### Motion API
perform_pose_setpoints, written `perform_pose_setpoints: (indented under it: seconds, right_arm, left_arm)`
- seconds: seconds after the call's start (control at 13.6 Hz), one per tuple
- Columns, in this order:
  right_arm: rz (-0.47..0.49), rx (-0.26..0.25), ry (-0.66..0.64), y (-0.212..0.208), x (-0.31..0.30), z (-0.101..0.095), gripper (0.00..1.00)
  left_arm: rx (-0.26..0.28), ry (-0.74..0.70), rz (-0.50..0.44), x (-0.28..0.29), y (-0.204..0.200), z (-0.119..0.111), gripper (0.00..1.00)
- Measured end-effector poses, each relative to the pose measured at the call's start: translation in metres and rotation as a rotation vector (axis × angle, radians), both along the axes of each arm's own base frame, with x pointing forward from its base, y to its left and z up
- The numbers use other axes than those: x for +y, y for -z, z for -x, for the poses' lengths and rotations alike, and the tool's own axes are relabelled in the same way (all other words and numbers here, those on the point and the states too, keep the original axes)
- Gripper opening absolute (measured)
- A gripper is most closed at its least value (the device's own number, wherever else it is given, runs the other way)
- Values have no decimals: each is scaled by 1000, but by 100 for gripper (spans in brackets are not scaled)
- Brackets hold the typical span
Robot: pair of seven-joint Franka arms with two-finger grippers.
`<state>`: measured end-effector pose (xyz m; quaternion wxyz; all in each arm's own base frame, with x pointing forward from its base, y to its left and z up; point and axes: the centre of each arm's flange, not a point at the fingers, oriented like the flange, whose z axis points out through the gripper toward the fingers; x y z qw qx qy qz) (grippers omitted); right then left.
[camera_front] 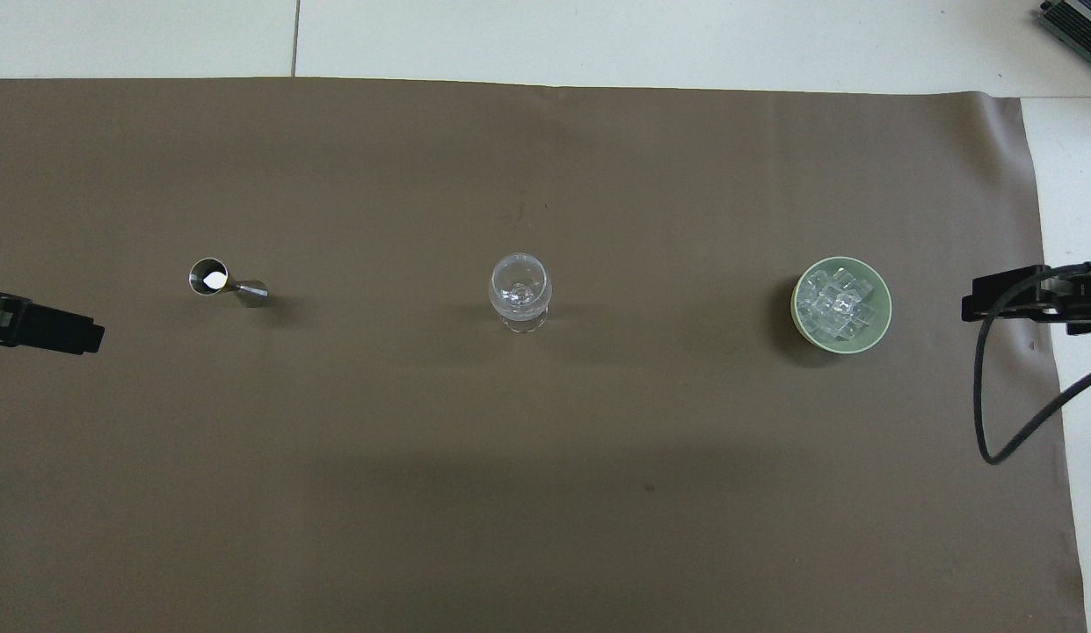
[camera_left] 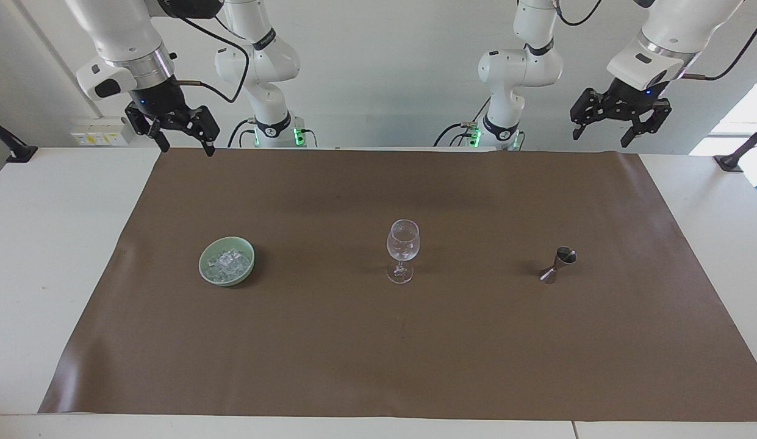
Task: Pour wine and add ice with both arms
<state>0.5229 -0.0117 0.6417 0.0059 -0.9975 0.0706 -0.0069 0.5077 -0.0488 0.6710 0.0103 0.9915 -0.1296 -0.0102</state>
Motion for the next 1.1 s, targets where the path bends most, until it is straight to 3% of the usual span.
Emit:
perform_pose_setpoints:
  seconds: [1.1]
  right_arm:
    - [0, 0, 0, 0, 0, 0, 100]
  left_arm:
    - [10, -4, 1, -1, 5, -1, 100]
